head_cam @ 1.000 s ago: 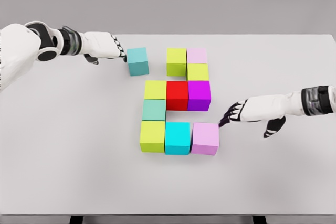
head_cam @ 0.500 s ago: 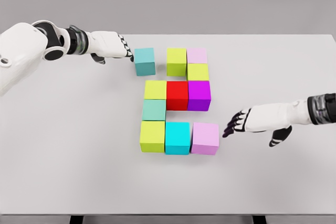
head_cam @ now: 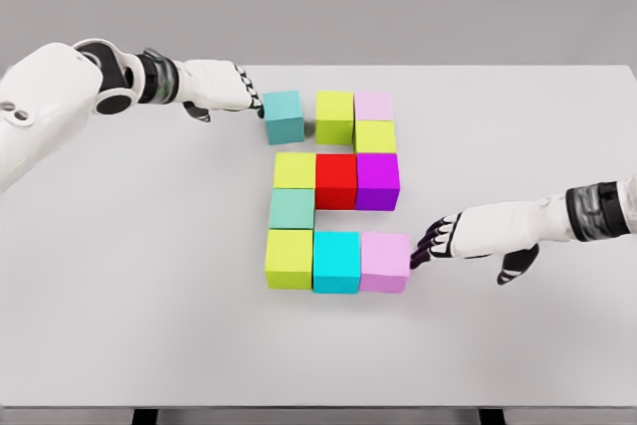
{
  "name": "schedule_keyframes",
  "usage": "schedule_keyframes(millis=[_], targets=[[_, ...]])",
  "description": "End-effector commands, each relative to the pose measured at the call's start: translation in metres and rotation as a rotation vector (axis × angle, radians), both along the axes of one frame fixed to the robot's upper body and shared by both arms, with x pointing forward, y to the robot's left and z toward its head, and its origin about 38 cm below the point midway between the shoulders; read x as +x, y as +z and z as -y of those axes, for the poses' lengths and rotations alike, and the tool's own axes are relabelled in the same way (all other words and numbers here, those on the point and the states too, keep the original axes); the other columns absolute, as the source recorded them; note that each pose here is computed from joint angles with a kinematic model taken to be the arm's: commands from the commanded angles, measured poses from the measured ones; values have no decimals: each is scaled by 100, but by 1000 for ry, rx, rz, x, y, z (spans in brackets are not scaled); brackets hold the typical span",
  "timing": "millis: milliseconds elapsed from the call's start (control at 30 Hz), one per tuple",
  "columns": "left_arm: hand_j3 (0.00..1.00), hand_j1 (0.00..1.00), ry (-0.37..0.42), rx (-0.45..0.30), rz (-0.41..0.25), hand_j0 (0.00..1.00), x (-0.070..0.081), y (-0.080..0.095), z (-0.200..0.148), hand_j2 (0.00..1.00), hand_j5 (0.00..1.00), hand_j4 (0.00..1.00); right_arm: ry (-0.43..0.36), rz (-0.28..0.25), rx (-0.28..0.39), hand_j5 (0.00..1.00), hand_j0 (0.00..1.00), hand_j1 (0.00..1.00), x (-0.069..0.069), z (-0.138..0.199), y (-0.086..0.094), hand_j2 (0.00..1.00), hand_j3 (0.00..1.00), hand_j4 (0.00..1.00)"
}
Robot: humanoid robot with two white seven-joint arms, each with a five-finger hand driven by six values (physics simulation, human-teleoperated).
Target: Assemble the squares on the desktop into the number 2
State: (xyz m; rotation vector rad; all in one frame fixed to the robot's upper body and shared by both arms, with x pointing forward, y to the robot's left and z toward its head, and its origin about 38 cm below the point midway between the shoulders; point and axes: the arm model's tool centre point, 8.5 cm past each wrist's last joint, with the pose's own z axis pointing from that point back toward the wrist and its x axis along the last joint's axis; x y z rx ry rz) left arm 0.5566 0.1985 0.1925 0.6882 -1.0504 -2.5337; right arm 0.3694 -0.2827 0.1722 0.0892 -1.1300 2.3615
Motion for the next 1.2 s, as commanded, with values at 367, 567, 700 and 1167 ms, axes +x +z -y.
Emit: schedule_keyframes(millis=[367,567,700,1167], targets=[[84,84,26,1,5,84,5,2,-5,84,84,84,-89,64,-5,100,100,100,18,26,22,100,100,100],[84,84,20,-1,1,84,7,0,7,84,84,84,-309,228,341,100,100,100,31,74,116,100,100,100],[84,84,13,-5,1,84,7,0,12,84,84,84,-444,145,711,100,100,100,33,84,96,100,100,100],[84,84,53,-19,7,84,13,5,2,84,84,84,-845,-128,867,100,100,100,31,102,-74,100,100,100]])
